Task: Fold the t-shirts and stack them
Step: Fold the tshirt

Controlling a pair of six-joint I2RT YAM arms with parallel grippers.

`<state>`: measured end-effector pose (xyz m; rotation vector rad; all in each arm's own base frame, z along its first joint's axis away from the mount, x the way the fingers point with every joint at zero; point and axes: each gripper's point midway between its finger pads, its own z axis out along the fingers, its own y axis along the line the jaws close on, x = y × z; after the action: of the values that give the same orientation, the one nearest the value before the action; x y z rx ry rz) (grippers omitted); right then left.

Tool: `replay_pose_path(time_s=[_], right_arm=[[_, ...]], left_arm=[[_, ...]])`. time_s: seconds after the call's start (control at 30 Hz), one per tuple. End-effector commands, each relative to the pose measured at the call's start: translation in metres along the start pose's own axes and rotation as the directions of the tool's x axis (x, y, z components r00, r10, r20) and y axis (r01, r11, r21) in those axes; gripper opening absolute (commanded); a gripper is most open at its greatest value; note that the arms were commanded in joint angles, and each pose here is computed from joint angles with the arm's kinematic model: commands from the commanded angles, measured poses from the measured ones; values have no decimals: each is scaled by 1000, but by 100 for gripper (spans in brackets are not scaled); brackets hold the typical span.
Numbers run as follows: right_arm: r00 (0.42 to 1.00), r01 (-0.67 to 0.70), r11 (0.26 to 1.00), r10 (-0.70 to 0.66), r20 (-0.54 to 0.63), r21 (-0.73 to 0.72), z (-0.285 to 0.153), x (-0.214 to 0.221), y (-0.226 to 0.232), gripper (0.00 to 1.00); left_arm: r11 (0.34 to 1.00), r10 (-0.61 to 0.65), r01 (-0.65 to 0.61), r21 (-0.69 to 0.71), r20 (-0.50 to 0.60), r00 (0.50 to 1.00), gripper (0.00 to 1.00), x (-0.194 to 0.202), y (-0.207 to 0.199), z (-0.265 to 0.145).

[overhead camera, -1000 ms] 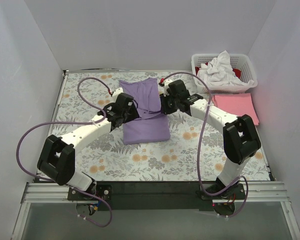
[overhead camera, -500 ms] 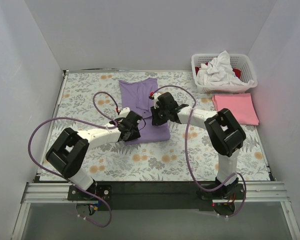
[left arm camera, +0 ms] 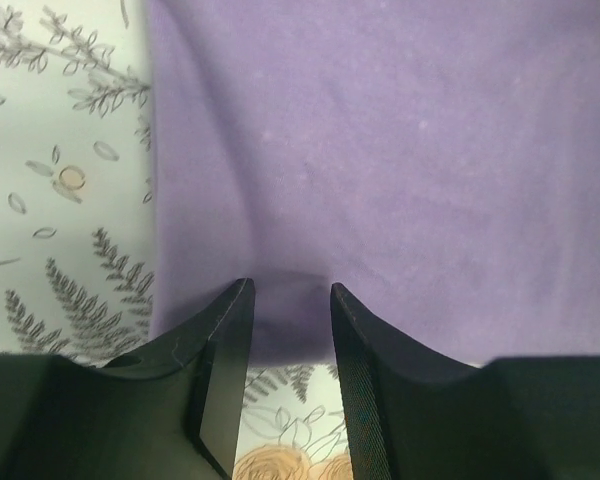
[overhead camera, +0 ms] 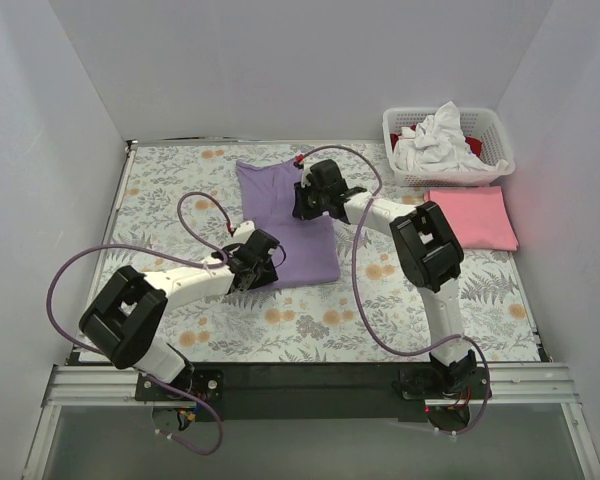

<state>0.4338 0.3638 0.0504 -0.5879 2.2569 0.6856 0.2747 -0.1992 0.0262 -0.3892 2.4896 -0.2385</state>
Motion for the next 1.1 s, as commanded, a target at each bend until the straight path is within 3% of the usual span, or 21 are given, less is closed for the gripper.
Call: replay_pose_path(time_s=[0.0, 0.13, 0.27, 0.37, 0.57, 0.73, 0.8, 0.87, 1.07], right_arm=[[992, -1, 999, 7, 123, -54, -7, -53, 4, 18], [994, 23, 977, 0, 110, -211, -25, -46, 37, 18], [995, 32, 900, 14, 101, -435, -59, -29, 89, 19], [996, 1, 864, 42, 74, -503, -72, -14, 104, 19], [994, -97, 817, 107, -16, -568, -98, 23, 111, 21], [987, -161, 798, 135, -88, -581, -112, 64, 111, 22], [980, -198, 797, 146, -136, -571, -111, 88, 105, 21], [966, -252, 799, 175, -190, -546, -108, 114, 93, 21], [940, -337, 804, 258, -224, -489, -107, 148, 54, 21]], left_arm=[[999, 8, -9, -32, -43, 999, 36, 16, 18, -12], [1000, -30, 30, 6, -26, 999, 36, 11, 17, -27], [996, -79, 79, 44, -8, 997, 40, 9, 17, -39], [988, -132, 129, 89, 31, 991, 41, -1, 14, -53], [964, -217, 192, 185, 126, 968, 40, -24, 5, -63], [956, -244, 214, 200, 138, 960, 35, -29, -1, -45], [955, -257, 235, 181, 114, 960, 33, -24, 2, -34], [958, -279, 275, 77, 56, 959, 29, -10, 23, -16], [927, -372, 368, -68, -60, 926, 24, 32, 69, -2]])
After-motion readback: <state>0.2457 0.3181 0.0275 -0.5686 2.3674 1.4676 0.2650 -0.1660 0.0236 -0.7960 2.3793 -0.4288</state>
